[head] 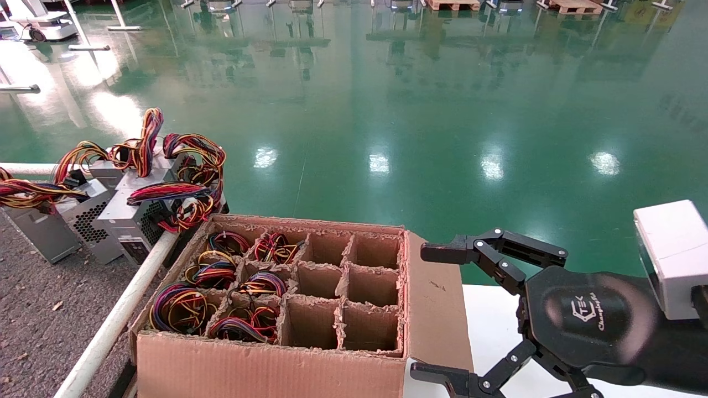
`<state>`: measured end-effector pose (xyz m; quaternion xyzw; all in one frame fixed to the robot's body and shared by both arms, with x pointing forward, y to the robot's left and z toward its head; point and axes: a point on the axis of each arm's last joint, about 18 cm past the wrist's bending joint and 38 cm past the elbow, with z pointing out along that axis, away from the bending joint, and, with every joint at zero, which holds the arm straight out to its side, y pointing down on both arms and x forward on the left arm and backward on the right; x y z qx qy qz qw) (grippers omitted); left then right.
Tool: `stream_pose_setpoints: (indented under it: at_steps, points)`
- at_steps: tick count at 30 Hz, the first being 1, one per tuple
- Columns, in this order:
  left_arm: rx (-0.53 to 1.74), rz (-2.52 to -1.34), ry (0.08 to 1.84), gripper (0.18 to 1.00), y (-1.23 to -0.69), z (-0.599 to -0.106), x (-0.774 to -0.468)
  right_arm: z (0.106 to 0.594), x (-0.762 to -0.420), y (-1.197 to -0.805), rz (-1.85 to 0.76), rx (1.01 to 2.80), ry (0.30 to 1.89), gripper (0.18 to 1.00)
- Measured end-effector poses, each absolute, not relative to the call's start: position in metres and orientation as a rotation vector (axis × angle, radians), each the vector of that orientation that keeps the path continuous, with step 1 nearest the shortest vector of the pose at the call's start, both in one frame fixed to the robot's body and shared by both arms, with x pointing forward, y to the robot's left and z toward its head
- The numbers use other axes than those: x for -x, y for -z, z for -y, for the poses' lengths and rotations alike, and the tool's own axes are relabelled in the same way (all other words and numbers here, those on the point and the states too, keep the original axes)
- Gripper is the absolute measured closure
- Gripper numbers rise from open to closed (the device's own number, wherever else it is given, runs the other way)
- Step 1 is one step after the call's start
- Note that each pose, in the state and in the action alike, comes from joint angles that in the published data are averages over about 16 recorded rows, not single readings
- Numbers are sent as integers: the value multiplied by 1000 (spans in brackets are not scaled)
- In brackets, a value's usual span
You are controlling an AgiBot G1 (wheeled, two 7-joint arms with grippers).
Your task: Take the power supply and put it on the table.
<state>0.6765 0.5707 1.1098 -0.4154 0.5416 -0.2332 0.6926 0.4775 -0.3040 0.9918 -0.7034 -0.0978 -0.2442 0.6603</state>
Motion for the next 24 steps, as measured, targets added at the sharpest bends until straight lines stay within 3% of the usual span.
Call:
stream_pose_setpoints:
  at_steps: [14, 24]
  points:
    - [924, -1212, 518, 867, -1110, -570, -677, 304, -477, -992, 221, 1591, 552, 178]
    - [909, -1262, 500, 659, -1106, -566, -679, 304, -477, -992, 221, 1591, 552, 178]
